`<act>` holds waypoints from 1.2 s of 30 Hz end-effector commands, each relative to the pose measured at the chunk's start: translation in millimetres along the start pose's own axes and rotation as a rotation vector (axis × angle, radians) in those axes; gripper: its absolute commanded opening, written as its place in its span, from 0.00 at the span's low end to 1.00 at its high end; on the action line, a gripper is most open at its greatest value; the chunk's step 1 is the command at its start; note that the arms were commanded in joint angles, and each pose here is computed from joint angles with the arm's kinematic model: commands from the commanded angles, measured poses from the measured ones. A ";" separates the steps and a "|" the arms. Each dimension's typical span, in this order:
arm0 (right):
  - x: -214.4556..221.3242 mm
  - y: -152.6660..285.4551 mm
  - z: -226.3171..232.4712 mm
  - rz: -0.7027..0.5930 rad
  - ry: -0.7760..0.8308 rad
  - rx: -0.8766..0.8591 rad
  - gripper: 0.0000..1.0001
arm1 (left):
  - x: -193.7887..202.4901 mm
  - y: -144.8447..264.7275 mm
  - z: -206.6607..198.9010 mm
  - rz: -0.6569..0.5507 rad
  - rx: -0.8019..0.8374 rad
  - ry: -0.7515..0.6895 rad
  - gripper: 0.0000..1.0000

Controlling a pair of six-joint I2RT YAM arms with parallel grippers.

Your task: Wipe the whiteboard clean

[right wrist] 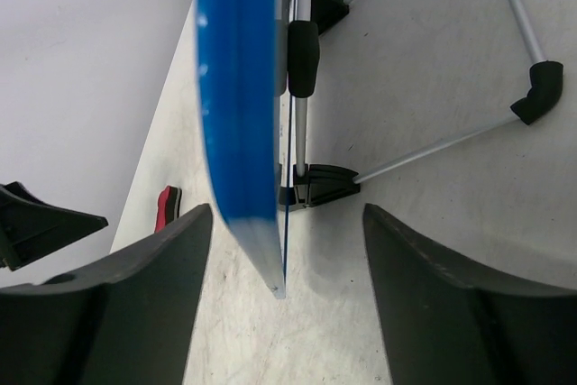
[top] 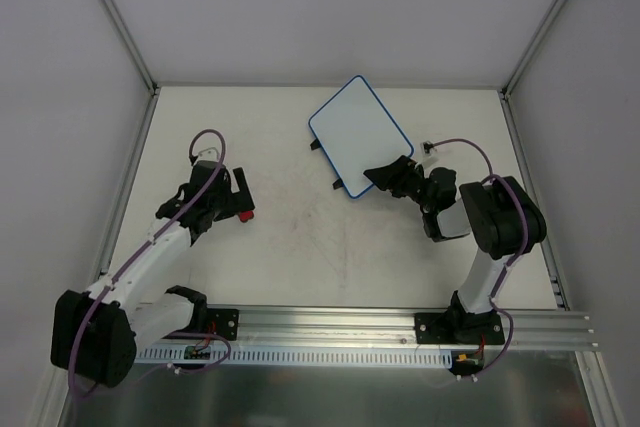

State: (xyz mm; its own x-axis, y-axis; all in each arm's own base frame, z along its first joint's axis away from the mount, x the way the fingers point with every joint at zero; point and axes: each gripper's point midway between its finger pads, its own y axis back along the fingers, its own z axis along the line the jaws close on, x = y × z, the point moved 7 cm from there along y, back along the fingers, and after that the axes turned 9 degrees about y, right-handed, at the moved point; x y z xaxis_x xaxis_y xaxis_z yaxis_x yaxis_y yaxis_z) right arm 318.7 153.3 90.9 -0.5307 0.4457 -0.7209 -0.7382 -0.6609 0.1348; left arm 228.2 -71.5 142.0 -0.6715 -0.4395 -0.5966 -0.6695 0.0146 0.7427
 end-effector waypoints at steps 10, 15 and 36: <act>-40.0 27.1 42.1 -0.250 0.271 -0.114 0.96 | 10.8 28.2 29.9 -0.167 0.023 0.020 0.99; -45.7 46.3 52.9 -0.313 0.310 -0.099 0.99 | 2.3 37.3 27.6 -0.222 0.045 0.037 0.99; -12.8 165.6 63.7 -0.258 0.507 0.260 0.99 | 14.8 34.6 28.2 -0.238 0.127 0.076 0.99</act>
State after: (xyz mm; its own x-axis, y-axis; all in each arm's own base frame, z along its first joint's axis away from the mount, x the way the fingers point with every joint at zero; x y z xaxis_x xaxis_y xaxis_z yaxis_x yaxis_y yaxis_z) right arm 182.9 87.1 196.6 0.0253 0.2904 -0.9566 -0.8916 -0.4261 -0.1530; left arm 182.3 -50.4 145.0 -0.5043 -0.4790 -0.7185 -0.8181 -0.0011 0.5750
